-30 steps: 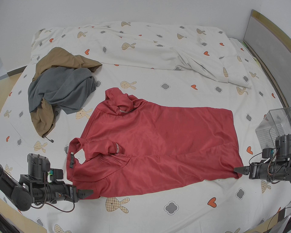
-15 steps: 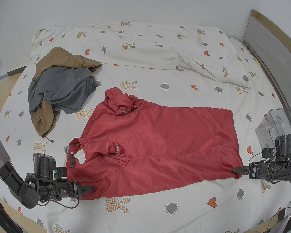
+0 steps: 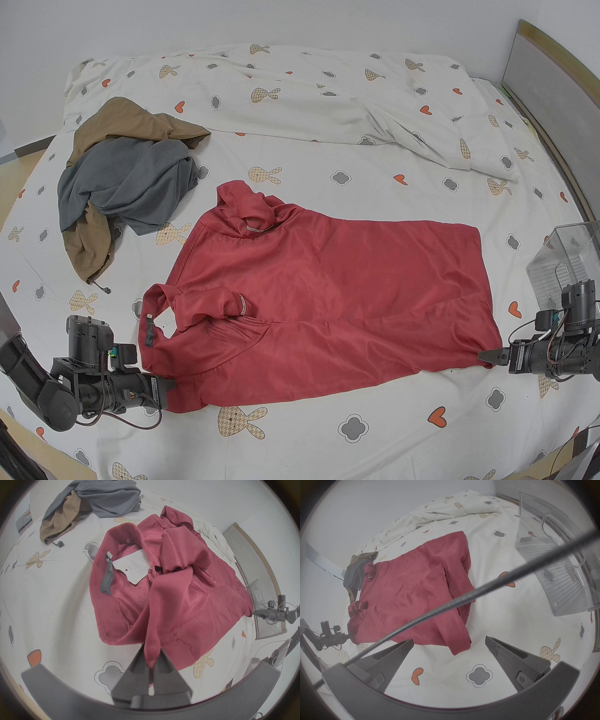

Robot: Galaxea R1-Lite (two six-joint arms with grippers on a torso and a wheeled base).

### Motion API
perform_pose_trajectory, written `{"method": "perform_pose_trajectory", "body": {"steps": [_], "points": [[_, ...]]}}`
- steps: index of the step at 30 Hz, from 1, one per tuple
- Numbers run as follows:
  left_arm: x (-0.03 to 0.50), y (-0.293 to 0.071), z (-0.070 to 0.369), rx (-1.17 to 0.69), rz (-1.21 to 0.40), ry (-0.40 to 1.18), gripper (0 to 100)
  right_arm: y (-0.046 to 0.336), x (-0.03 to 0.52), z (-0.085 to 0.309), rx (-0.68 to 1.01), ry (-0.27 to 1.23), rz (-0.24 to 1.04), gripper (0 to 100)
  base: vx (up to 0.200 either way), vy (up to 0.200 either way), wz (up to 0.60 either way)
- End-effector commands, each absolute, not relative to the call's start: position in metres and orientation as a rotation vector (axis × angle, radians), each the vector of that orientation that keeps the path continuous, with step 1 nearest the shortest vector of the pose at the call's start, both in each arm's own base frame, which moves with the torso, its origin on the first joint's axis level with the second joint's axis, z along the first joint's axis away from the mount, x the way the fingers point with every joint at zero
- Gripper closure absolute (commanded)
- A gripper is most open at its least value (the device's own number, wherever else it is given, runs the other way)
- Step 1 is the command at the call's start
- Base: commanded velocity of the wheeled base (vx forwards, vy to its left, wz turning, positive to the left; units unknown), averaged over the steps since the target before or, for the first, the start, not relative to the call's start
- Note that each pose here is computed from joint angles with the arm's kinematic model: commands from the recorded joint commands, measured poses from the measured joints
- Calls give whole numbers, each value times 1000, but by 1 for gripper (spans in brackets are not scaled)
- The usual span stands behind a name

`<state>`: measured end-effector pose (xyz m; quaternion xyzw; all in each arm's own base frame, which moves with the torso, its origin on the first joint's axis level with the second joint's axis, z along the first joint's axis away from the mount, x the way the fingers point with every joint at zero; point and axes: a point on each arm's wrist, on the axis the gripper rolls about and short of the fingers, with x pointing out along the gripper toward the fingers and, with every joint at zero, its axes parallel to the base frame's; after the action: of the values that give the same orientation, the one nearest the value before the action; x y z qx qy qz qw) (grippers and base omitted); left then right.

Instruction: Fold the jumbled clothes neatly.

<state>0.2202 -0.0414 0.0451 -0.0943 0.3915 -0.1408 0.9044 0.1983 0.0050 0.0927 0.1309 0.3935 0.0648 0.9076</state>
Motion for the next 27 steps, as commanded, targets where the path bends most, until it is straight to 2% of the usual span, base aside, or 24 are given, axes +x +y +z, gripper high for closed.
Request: {"method": "perform_pose_trajectory", "body": {"steps": [1, 3, 4, 10, 18, 27], "points": [[220, -41, 50, -195, -291, 785, 100, 7, 207, 84, 268, 836, 138, 0, 0, 0, 0], [219, -38, 54, -197, -282, 765, 100, 8, 213, 77, 265, 817, 145, 0, 0, 0, 0], [220, -38, 56, -197, -281, 759, 100, 9, 213, 75, 265, 814, 147, 100, 0, 0, 0], [219, -36, 61, -198, -275, 735, 100, 11, 213, 66, 258, 777, 161, 100, 0, 0, 0], [221, -33, 61, -200, -261, 734, 100, 9, 211, 75, 256, 729, 146, 100, 0, 0, 0], [226, -16, 73, -147, -182, 663, 100, 9, 216, 81, 260, 700, 147, 100, 0, 0, 0]]}}
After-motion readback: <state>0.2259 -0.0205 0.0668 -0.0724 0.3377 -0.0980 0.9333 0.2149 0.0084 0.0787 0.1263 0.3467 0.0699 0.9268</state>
